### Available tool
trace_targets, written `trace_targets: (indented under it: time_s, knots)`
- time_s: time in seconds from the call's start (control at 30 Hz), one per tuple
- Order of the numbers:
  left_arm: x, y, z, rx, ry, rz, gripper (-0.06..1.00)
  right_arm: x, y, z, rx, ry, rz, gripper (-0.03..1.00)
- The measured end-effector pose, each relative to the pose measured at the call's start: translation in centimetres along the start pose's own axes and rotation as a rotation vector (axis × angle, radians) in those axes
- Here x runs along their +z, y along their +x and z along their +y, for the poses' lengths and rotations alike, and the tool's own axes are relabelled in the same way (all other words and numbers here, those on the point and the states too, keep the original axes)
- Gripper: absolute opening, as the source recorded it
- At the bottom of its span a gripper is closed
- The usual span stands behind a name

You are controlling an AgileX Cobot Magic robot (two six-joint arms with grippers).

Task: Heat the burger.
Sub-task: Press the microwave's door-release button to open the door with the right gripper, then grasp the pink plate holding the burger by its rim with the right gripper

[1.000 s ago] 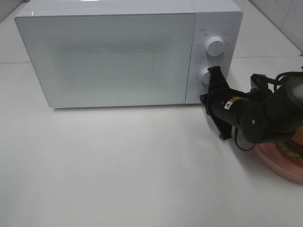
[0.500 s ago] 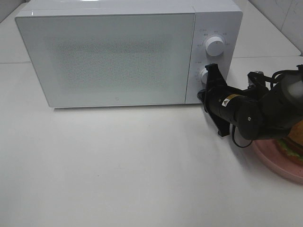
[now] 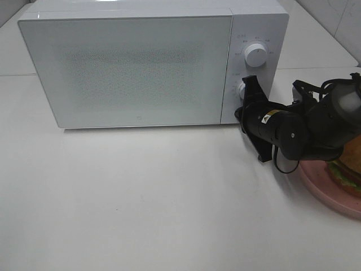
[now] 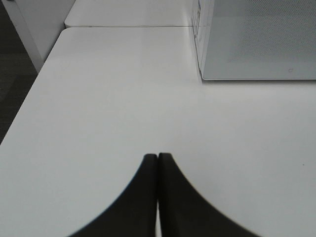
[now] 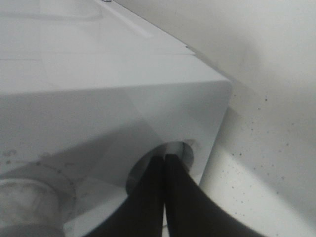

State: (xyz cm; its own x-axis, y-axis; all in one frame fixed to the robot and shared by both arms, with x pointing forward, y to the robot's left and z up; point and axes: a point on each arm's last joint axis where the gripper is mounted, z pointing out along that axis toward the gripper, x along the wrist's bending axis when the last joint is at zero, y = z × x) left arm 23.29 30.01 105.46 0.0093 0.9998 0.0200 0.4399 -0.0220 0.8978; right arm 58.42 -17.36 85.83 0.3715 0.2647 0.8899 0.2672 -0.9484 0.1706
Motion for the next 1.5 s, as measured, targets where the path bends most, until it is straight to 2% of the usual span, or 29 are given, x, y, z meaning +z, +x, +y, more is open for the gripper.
trace_targets:
  time_s: [0.53, 1.0, 1.1, 1.13, 1.23, 1.37, 1.5]
  knots:
    - [0.0, 0.0, 0.0, 0.000, 0.000, 0.000, 0.00, 0.4, 0.2, -0.1, -0.002, 0.006, -0.003, 0.00]
    - [0.0, 0.0, 0.0, 0.000, 0.000, 0.000, 0.00, -0.9, 0.4, 0.2, -0.025, 0.067, 0.028, 0.00]
    - [0.0, 0.0, 0.0, 0.000, 0.000, 0.000, 0.00, -1.9, 0.7, -0.1, -0.062, 0.102, 0.048, 0.00]
    - [0.0, 0.0, 0.0, 0.000, 0.000, 0.000, 0.00, -2.4, 1.7, -0.5, -0.104, 0.140, 0.116, 0.00]
    - [0.0, 0.0, 0.0, 0.000, 0.000, 0.000, 0.00, -3.3, 2.7, -0.8, -0.147, 0.179, 0.168, 0.00]
    - [0.0, 0.0, 0.0, 0.000, 0.000, 0.000, 0.00, -3.9, 2.8, -1.0, -0.187, 0.217, 0.171, 0.00]
    - [0.0, 0.0, 0.0, 0.000, 0.000, 0.000, 0.00, -4.6, 2.5, -1.8, -0.322, 0.316, 0.146, 0.00]
